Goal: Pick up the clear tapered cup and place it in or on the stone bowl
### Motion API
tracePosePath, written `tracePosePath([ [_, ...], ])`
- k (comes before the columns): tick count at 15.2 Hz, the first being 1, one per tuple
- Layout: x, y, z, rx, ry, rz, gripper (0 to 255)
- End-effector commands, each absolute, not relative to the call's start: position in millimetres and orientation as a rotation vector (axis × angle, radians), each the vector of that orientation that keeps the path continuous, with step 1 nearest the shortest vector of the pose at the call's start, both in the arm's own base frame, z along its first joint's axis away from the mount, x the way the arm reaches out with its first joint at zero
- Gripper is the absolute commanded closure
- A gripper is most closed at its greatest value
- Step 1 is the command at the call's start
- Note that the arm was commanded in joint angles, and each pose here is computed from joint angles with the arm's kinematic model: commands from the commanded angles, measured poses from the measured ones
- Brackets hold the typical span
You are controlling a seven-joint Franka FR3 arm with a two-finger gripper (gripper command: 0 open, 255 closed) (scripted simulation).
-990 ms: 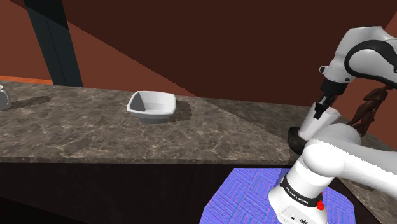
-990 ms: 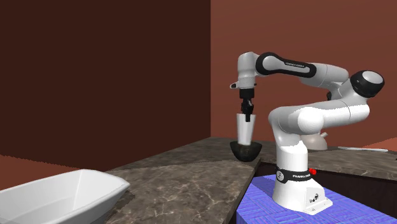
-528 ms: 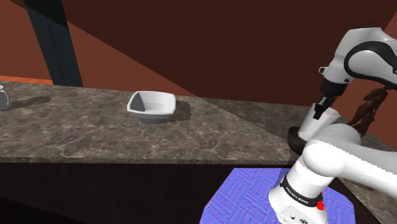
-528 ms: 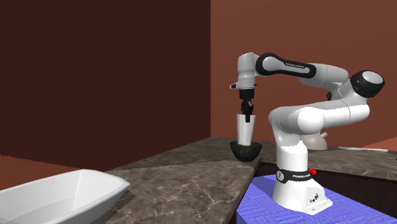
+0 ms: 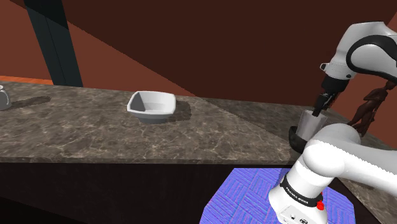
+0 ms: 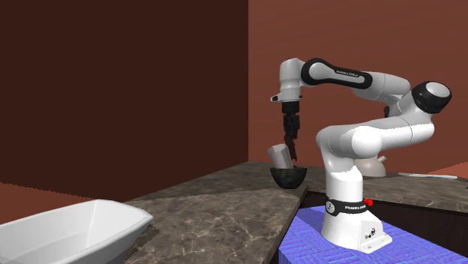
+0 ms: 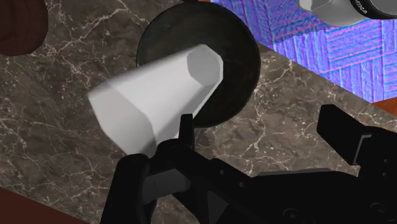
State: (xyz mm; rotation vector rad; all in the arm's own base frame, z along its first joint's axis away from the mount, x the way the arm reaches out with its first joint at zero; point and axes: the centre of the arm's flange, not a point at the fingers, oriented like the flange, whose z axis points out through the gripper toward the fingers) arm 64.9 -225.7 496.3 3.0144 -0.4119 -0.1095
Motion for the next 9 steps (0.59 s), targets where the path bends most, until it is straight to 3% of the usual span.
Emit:
tracePosePath([
  [1,65.8,-223.0,520.5,3.015,-0.411,-0.109,0],
  [9,66.7,-222.1,530.8,3.015,-0.411,-0.109,0],
])
